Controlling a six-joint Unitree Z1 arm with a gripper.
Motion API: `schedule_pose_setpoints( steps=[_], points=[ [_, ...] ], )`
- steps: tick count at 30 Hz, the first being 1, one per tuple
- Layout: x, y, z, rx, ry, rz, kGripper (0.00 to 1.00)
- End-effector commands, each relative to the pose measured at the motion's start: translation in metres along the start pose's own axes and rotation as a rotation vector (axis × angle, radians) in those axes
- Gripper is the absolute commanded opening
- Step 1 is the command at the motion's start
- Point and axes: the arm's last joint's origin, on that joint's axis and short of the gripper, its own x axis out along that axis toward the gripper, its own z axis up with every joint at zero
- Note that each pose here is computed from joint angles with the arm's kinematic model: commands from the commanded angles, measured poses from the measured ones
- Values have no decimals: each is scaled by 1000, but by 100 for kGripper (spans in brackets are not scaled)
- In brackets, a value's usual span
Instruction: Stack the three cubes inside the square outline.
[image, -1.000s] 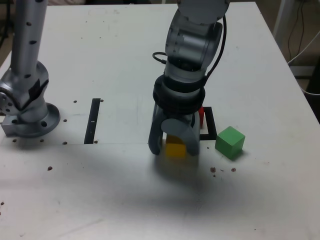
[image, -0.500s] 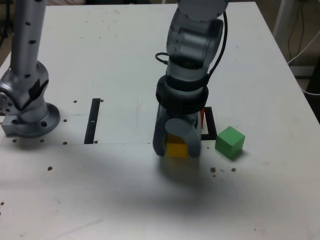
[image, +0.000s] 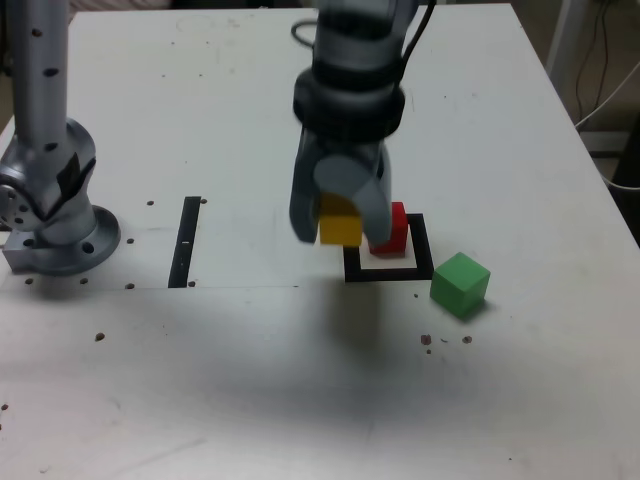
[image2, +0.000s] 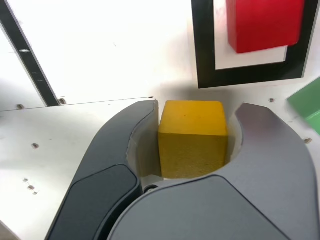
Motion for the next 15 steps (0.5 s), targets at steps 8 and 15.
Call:
schedule_pose_setpoints(
  steps=[8, 15],
  points=[
    [-31, 45, 24, -41, -39, -17, 17],
    [-23, 77, 37, -86, -16, -29, 17]
  ],
)
